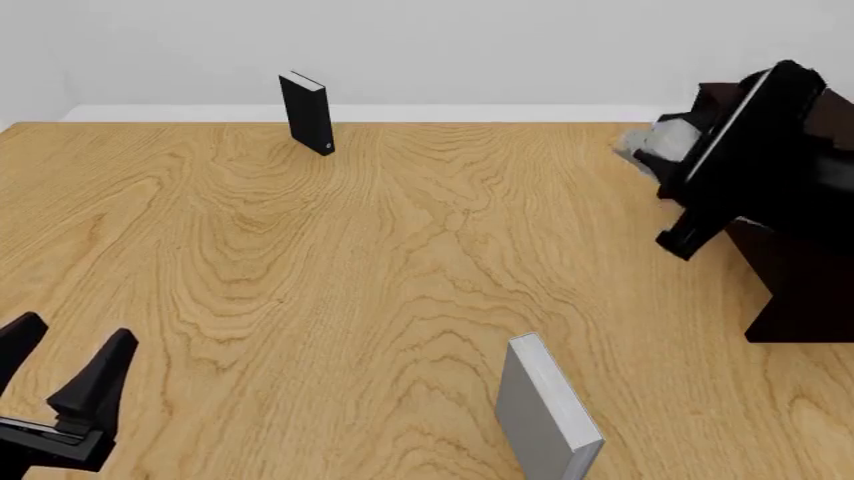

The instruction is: Pick up the book on the right and place it on the cabinet shelf.

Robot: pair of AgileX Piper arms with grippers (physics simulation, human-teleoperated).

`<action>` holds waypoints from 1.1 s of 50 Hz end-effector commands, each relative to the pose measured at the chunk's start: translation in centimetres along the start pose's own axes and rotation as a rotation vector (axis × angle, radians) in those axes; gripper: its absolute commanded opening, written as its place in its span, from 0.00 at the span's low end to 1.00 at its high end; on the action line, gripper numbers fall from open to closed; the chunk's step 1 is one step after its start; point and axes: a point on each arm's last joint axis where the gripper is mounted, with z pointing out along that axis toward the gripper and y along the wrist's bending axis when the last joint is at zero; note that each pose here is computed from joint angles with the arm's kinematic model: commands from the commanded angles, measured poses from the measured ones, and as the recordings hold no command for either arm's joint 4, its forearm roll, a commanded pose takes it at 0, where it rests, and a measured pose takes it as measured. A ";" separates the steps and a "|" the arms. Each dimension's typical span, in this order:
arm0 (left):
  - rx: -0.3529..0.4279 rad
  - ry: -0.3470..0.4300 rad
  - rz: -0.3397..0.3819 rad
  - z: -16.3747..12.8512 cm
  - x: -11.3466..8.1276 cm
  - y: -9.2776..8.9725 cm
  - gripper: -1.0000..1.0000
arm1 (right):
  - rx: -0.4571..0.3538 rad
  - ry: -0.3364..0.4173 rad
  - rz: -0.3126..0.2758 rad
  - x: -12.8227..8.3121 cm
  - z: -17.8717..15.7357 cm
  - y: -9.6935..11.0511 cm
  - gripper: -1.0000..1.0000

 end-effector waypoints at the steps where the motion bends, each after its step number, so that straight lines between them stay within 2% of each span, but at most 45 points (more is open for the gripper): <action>1: 0.011 0.002 0.003 0.1 0.0 -0.1 1.00 | 0.115 -0.070 -0.173 1.9 -1.1 2.6 0.00; 3: 0.010 0.003 0.002 0.2 0.0 -0.1 1.00 | 0.115 -0.081 -0.169 1.9 -1.2 2.8 0.00; 4: 0.010 0.003 0.002 0.2 0.0 -0.1 1.00 | 0.116 -0.085 -0.190 2.0 -1.1 3.2 0.00; 6: 0.013 0.003 0.006 0.3 0.0 -0.1 1.00 | 0.112 -0.088 -0.294 3.2 -0.8 5.1 0.00; 8: 0.013 0.001 0.005 0.3 -0.1 -0.1 1.00 | 0.143 -0.136 -0.288 2.4 -1.3 4.9 0.00; 9: 0.013 0.001 0.005 0.3 -0.1 -0.1 1.00 | 0.131 -0.118 -0.306 2.9 -1.1 5.3 0.00; 10: 0.013 0.001 0.006 0.3 -0.1 -0.1 1.00 | 0.141 -0.106 -0.353 3.6 -0.9 5.9 0.00; 13: 0.014 0.004 0.007 0.3 0.0 -0.1 1.00 | 0.121 -0.161 -0.388 3.1 -1.0 7.1 0.00; 15: 0.017 0.005 0.011 0.3 0.0 -0.1 1.00 | 0.153 -0.144 -0.386 3.5 -0.8 6.7 0.00; 17: 0.017 0.006 0.011 0.4 0.0 -0.1 1.00 | 0.120 -0.125 -0.437 4.3 -0.3 7.9 0.00; 18: 0.018 0.005 0.011 0.4 0.0 -0.1 1.00 | 0.146 -0.139 -0.461 4.3 -0.3 8.0 0.00; 20: 0.017 0.005 0.011 0.4 0.0 -0.1 1.00 | 0.123 -0.114 -0.459 4.7 0.1 8.2 0.00; 21: 0.018 0.005 0.011 0.4 0.0 -0.1 1.00 | 0.140 -0.108 -0.464 4.9 0.1 8.0 0.00; 22: 0.017 0.005 0.011 0.5 0.0 -0.1 1.00 | 0.153 -0.100 -0.496 5.3 0.4 8.3 0.00; 23: 0.017 0.006 0.012 0.5 0.0 -0.1 1.00 | 0.120 -0.081 -0.520 5.9 0.8 8.9 0.00; 25: 0.024 0.008 0.013 0.5 0.0 -0.2 1.00 | 0.148 -0.075 -0.546 6.1 1.1 8.8 0.00; 26: 0.023 0.009 0.012 0.5 0.0 -0.2 1.00 | 0.144 -0.076 -0.526 5.9 1.2 8.5 0.00; 27: 0.023 0.009 0.012 0.5 0.0 -0.2 1.00 | 0.171 -0.080 -0.538 5.8 1.3 8.3 0.00; 29: 0.024 0.009 0.013 0.5 0.0 -0.2 1.00 | 0.163 -0.074 -0.551 6.0 1.7 8.4 0.00; 31: 0.023 0.009 0.010 0.5 0.0 -0.2 1.00 | 0.186 -0.076 -0.591 6.3 2.1 8.7 0.00; 33: 0.023 0.009 0.014 0.5 0.0 -0.2 1.00 | 0.172 -0.056 -0.624 6.9 2.6 9.2 0.00; 34: 0.022 0.010 0.013 0.4 0.0 -0.2 1.00 | 0.213 -0.043 -0.638 7.3 2.8 8.9 0.00; 36: 0.023 0.011 0.013 0.5 0.0 -0.2 1.00 | 0.189 -0.059 -0.649 7.1 3.0 9.4 0.00; 38: 0.024 0.012 0.012 0.5 0.0 -0.2 1.00 | 0.205 -0.070 -0.645 6.8 3.2 9.3 0.00; 44: 0.025 0.013 0.013 0.6 0.0 -0.2 1.00 | 0.211 -0.046 -0.649 7.5 4.1 9.2 0.00; 46: 0.026 0.015 0.011 0.6 0.0 -0.2 1.00 | 0.198 -0.032 -0.682 8.1 4.5 9.8 0.00; 47: 0.026 0.015 0.011 0.6 0.0 -0.2 1.00 | 0.198 -0.032 -0.682 8.1 4.5 9.8 0.00; 48: 0.026 0.014 0.012 0.6 0.0 -0.2 1.00 | 0.232 -0.040 -0.676 7.9 4.6 9.4 0.00; 50: 0.026 0.016 0.014 0.6 0.0 -0.2 1.00 | 0.210 -0.031 -0.642 7.8 4.7 9.1 0.00; 55: 0.026 0.016 0.013 0.5 0.1 -0.2 1.00 | 0.230 -0.021 -0.650 8.1 5.0 8.9 0.00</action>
